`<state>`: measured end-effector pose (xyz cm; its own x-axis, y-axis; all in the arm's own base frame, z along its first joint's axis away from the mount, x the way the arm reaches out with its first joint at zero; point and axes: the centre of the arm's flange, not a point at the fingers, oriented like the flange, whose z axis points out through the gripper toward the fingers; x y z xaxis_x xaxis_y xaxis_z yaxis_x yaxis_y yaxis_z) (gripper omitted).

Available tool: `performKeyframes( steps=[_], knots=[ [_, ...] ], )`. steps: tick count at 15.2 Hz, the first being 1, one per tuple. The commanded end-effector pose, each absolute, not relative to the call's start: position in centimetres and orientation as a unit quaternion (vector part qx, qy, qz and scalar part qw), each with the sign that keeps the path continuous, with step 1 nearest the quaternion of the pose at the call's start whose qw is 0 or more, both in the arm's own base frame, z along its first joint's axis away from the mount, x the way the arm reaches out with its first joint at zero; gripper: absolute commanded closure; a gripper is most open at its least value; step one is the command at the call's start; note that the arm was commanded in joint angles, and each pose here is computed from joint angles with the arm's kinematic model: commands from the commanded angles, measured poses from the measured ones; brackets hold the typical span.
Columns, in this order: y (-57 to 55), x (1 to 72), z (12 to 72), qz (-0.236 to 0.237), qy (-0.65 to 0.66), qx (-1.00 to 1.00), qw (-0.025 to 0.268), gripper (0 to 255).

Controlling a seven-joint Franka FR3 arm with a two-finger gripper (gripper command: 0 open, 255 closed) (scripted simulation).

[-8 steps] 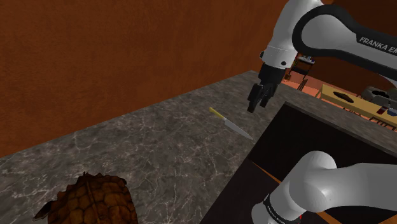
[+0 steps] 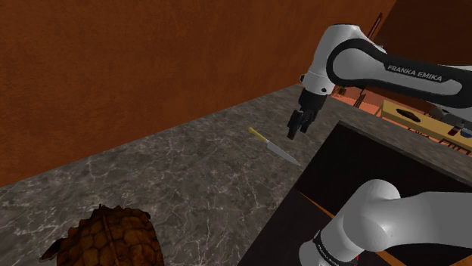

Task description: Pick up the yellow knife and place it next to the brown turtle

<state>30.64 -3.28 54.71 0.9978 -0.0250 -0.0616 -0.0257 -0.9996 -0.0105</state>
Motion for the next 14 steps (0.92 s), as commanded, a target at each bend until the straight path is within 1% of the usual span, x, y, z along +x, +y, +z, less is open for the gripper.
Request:
performKeyframes(
  steps=[1,14],
  knots=[
    [-5.3,31.8,53.0,0.026,0.005,-1.0,0.005,0],
    [-15.2,39.0,41.7,0.001,-0.039,-0.999,0.001,0]
  ],
)
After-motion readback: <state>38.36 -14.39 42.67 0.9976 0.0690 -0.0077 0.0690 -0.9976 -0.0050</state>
